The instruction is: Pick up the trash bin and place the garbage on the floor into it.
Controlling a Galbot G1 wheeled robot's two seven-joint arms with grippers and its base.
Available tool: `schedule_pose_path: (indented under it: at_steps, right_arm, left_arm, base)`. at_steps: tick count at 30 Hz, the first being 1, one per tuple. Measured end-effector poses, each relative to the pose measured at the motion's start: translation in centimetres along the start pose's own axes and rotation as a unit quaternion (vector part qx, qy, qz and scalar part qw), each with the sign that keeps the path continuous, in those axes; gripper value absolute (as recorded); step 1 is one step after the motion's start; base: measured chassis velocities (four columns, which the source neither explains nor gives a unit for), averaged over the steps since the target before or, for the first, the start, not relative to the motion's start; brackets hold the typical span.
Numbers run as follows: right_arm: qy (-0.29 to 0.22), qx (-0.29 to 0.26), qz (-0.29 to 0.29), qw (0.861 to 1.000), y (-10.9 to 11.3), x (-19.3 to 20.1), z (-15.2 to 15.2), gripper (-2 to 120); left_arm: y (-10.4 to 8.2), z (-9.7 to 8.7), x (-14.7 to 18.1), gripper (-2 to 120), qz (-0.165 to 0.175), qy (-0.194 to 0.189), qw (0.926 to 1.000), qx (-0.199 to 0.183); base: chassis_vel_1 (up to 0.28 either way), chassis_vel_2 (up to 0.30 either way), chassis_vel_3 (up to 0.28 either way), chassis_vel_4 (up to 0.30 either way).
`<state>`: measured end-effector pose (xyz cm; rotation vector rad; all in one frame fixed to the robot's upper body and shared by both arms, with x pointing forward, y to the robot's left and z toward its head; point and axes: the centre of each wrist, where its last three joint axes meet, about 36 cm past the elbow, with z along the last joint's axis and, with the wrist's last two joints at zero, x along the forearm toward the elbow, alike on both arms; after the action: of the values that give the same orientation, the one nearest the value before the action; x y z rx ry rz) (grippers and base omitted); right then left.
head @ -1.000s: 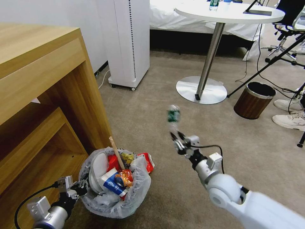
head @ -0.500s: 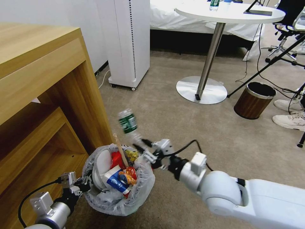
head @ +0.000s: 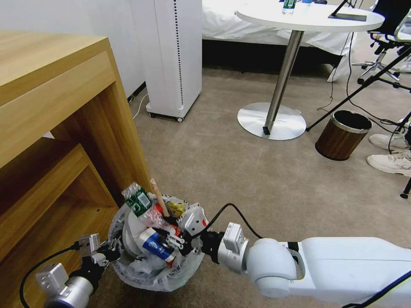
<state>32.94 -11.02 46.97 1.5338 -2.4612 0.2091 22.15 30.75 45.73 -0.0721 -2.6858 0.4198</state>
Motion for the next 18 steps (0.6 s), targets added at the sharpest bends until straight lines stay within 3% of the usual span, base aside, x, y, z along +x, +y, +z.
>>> schedule_pose_path:
  at_steps: [18]
  right_arm:
    - [0.042,0.000,0.013,0.999,0.1,-2.4,2.2,25]
  left_arm:
    - [-0.1,0.1,0.2,0,0.000,-0.004,1.0000,0.001]
  base:
    - [0.000,0.000,0.000,0.000]
